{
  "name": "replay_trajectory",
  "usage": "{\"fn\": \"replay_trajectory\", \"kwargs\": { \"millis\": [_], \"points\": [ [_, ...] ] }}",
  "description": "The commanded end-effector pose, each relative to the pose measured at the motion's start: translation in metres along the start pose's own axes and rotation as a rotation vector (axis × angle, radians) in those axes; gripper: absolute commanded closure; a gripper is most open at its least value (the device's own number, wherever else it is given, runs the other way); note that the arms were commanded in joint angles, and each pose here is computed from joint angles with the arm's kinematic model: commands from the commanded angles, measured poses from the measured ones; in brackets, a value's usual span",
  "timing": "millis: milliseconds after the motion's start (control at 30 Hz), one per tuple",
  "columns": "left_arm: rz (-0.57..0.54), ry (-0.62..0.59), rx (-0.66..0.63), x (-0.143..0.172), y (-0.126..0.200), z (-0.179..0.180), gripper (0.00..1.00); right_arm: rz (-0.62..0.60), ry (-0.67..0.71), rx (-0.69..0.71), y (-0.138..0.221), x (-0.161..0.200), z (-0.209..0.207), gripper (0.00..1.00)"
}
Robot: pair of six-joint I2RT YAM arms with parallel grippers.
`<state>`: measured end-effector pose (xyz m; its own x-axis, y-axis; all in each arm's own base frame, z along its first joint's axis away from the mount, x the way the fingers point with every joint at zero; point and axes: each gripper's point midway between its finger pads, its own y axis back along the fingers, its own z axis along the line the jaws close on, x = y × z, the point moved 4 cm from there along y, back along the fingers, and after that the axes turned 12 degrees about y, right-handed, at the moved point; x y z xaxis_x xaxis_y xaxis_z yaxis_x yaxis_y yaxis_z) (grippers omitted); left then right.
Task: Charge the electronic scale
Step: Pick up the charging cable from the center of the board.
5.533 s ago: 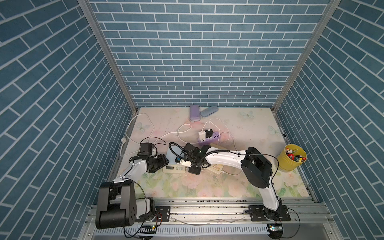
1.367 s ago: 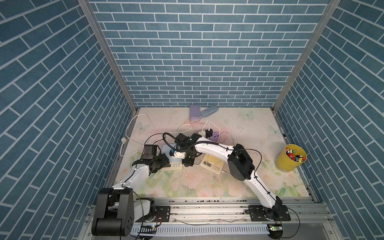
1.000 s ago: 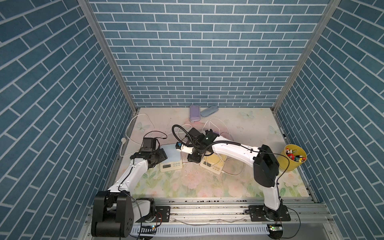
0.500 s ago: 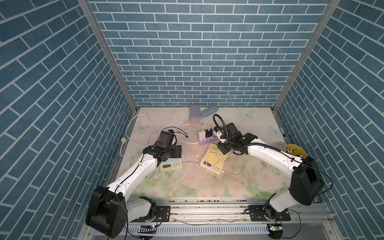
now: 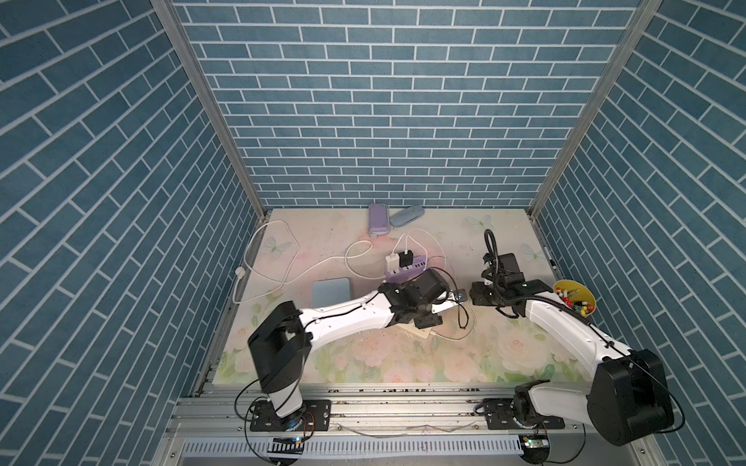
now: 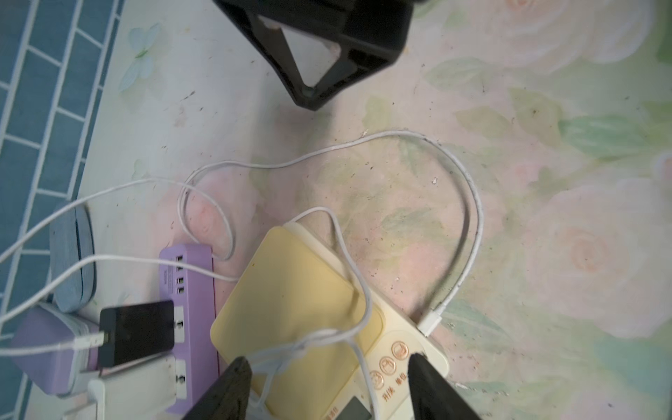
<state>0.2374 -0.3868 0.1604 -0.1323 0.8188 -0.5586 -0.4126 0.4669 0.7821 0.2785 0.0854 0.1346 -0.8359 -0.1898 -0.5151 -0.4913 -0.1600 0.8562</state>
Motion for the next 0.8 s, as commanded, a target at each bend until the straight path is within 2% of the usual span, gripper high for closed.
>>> {"fn": "replay_trajectory", "kwargs": {
  "millis": [0, 133, 400, 433, 500, 633, 700, 767],
  "points": [
    [0.131, -0.181, -0.031, 0.008, -0.027, -0.002, 0.3, -0.031, -0.077, -0.044, 0.007, 0.001, 0.0, 0.44],
    [0.208, -0.247, -0.058, 0.007, -0.051, 0.004, 0.32, -0.022, -0.088, -0.043, 0.005, 0.006, -0.005, 0.45],
    [0.287, -0.342, -0.027, 0.015, -0.057, 0.001, 0.35, -0.014, -0.08, -0.045, 0.002, 0.009, -0.006, 0.46],
    [0.313, -0.355, -0.047, 0.018, -0.061, 0.003, 0.38, -0.016, -0.079, -0.045, 0.002, 0.007, -0.006, 0.46],
    [0.349, -0.366, -0.075, 0.019, -0.065, 0.007, 0.52, -0.017, -0.072, -0.045, 0.003, 0.004, -0.006, 0.47],
    [0.339, -0.392, -0.097, 0.01, -0.056, 0.011, 0.91, -0.03, -0.059, -0.087, 0.013, -0.003, 0.0, 0.49],
    [0.293, -0.377, -0.107, 0.003, -0.047, 0.015, 0.99, -0.051, -0.054, -0.075, 0.015, -0.005, -0.002, 0.5],
    [0.239, -0.34, -0.123, -0.006, -0.036, 0.02, 1.0, -0.058, -0.051, -0.069, 0.015, -0.007, -0.002, 0.5]
  ]
}}
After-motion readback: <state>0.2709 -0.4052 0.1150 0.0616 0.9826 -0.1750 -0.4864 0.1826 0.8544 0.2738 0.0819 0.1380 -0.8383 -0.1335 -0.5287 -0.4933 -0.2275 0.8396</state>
